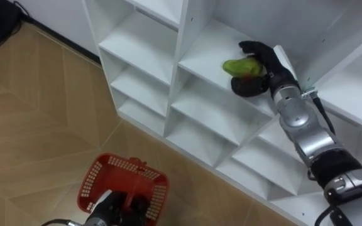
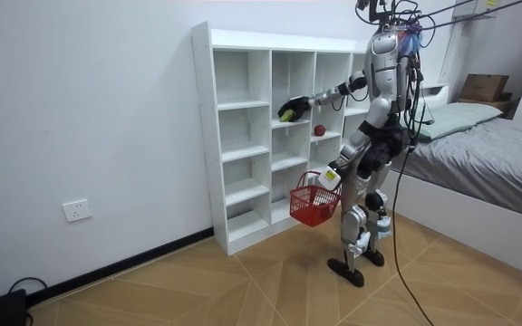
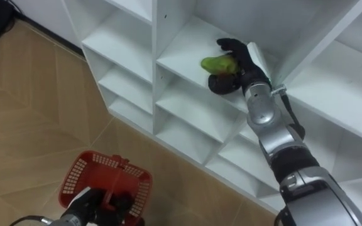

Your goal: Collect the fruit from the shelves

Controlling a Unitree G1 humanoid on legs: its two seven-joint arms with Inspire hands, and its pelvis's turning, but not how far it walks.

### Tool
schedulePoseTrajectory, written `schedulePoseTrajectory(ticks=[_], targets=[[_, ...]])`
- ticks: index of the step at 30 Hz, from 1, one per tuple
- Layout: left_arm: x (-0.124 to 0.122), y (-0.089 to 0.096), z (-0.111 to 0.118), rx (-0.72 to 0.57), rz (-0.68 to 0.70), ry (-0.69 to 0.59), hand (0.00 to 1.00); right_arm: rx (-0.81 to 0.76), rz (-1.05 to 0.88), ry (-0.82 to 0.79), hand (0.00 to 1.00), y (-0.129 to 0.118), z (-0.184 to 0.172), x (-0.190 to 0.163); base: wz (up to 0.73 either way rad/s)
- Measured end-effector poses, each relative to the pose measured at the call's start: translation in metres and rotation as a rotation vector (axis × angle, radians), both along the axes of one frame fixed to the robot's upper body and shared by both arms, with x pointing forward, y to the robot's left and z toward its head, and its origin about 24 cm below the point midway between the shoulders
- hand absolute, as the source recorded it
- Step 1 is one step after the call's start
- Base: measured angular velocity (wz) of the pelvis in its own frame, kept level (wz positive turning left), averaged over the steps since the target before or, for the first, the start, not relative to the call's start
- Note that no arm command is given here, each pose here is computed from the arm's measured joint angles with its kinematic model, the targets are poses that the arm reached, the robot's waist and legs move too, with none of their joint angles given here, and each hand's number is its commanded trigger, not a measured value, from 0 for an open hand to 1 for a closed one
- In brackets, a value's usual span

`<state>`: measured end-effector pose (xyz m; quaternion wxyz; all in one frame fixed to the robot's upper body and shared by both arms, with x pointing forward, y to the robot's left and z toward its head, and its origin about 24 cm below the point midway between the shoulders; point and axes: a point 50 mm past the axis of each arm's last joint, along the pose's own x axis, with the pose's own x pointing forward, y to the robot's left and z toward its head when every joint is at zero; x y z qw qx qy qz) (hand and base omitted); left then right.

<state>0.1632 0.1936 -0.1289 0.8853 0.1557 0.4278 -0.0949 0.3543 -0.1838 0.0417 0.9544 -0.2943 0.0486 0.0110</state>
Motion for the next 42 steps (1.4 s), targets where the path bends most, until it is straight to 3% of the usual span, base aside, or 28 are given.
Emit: schedulePoseTrajectory(ticks=[42], targets=[[-0.0022,-0.0072,-0.0048,-0.020,0.003,0.017,1.00,0.003,0.050,0.035,1.00,0.0015,-0.0021,-0.0003,0.00]])
